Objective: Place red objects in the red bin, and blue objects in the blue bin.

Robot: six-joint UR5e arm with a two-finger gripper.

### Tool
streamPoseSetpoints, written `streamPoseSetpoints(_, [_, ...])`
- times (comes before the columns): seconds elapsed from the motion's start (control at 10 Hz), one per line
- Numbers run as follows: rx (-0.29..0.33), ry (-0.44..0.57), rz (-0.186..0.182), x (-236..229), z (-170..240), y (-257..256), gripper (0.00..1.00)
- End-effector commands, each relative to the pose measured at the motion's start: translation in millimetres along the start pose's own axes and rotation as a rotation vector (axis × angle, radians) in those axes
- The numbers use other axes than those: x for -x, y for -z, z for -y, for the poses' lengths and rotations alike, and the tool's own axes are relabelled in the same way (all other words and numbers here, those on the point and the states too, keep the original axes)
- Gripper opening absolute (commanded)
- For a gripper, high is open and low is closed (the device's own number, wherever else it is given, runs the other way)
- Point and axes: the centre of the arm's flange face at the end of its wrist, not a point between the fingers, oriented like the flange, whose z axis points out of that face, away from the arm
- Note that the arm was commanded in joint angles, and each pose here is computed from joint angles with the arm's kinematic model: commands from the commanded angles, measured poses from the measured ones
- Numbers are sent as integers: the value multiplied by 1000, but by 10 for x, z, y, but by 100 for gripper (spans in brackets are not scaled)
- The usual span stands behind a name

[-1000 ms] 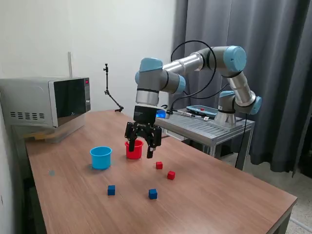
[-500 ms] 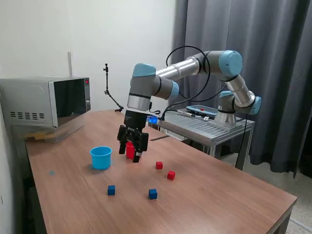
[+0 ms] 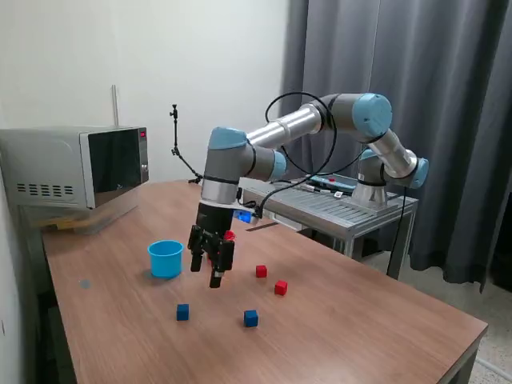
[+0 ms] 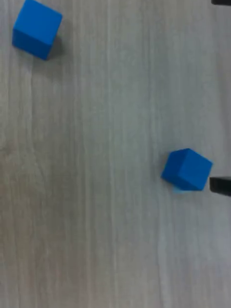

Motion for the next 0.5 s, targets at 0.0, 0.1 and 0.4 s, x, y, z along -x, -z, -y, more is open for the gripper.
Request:
streamPoseSetpoints(0.0, [-4, -11, 0, 35, 3, -232, 100])
streamPoseSetpoints(0.1, [-4, -32, 4, 54, -10, -276, 100])
streamPoseSetpoints(0.4, [19, -129, 51, 144, -86, -343, 100])
